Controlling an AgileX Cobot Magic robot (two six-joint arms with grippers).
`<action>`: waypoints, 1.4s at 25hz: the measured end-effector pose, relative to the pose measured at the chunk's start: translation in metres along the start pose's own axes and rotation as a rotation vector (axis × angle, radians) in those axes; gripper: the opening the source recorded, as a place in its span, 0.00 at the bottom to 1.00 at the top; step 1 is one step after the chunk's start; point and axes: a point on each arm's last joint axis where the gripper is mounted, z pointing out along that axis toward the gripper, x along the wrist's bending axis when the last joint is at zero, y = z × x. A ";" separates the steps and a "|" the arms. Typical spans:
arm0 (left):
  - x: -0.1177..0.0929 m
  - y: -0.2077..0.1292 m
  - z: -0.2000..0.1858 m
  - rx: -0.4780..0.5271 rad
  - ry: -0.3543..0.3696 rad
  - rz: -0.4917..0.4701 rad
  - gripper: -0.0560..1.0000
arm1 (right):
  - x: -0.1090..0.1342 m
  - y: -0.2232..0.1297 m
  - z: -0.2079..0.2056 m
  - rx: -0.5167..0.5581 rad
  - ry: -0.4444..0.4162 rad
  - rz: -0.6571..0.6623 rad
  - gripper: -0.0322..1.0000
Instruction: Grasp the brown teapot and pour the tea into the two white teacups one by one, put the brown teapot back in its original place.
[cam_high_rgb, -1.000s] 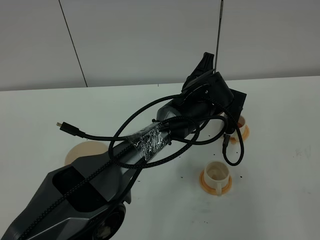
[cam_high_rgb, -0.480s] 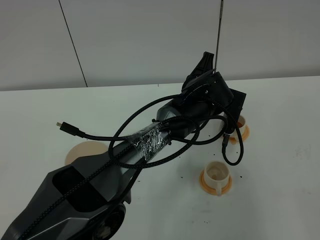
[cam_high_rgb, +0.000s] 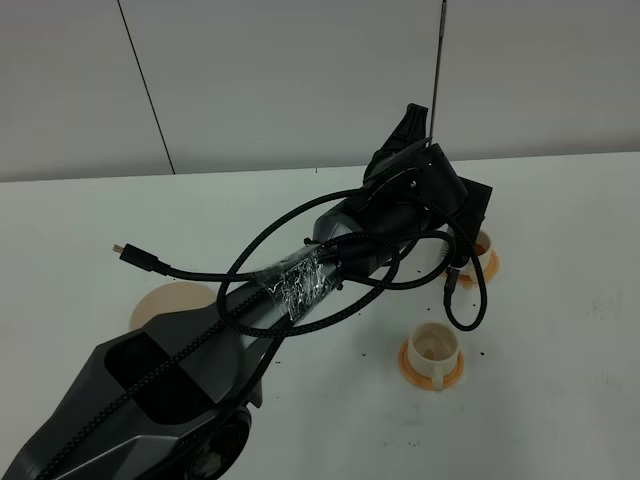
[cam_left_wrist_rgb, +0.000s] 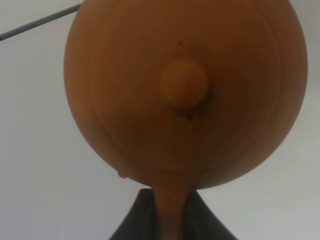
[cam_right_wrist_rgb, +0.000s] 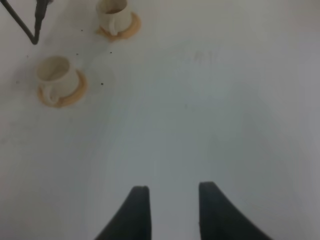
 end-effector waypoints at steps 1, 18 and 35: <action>0.000 0.000 0.000 0.002 0.002 0.002 0.21 | 0.000 0.000 0.000 0.000 0.000 0.000 0.26; 0.002 0.003 -0.004 0.012 0.030 -0.001 0.21 | 0.000 0.000 0.000 0.000 0.000 0.000 0.26; 0.002 0.007 -0.007 0.007 0.038 -0.001 0.21 | 0.000 0.000 0.000 0.000 0.000 0.000 0.26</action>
